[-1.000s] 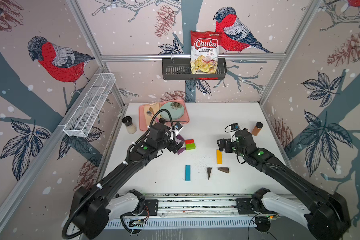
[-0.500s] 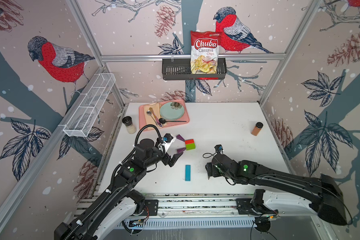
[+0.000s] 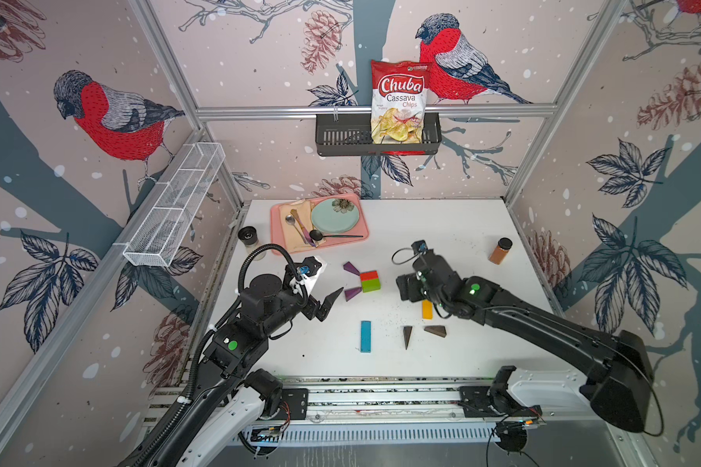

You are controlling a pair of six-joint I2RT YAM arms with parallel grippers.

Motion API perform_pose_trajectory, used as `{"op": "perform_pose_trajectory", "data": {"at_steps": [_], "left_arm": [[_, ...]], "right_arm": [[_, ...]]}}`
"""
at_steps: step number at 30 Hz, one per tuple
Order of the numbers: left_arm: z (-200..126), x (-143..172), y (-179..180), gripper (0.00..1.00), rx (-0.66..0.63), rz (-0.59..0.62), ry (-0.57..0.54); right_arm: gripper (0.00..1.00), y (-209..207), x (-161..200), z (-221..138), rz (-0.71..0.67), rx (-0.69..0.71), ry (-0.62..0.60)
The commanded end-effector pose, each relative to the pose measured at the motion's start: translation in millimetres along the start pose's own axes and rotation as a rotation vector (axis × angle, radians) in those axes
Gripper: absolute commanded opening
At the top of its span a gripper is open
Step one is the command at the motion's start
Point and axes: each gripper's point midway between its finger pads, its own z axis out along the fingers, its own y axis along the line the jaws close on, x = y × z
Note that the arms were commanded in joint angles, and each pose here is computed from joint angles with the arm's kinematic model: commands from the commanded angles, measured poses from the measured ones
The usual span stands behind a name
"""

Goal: Assemble a small pinwheel with building blocks
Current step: Pick up the building block from the center of the board.

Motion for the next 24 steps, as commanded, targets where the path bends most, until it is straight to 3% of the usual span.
{"op": "perform_pose_trajectory", "data": {"at_steps": [1,4,6,9,13,19,22,24], "left_arm": [[-0.1,1.8,7.9,0.97,-0.050,-0.006,-0.007],[4.8,1.5,4.3,0.97,-0.034,-0.019,-0.055],[9.0,9.2,5.3,0.97,-0.044,-0.017,-0.058],[12.3,19.7,6.4,0.97,-0.056,-0.007,-0.040],[13.6,32.9,-0.9,0.97,-0.020,0.007,-0.005],[6.7,32.1,-33.5,0.97,0.161,-0.050,-0.035],[3.0,29.3,-37.8,0.97,0.183,-0.054,-0.058],[1.2,28.7,-34.8,0.97,0.161,-0.050,-0.074]], "right_arm": [[0.91,28.1,-17.7,-10.7,-0.525,-0.254,-0.103],[0.90,17.4,15.3,-7.9,-0.960,-0.291,-0.026],[0.87,-6.2,31.5,3.2,-1.091,-0.248,0.058],[0.83,-27.3,50.7,9.3,-1.167,-0.243,0.126],[0.76,-18.1,91.1,7.3,-1.333,-0.303,0.179],[0.74,18.3,117.8,-19.9,-1.495,-0.404,0.111],[0.71,31.7,127.0,-27.6,-1.532,-0.447,0.100],[0.65,32.2,136.9,-25.9,-1.555,-0.467,0.135]]}}
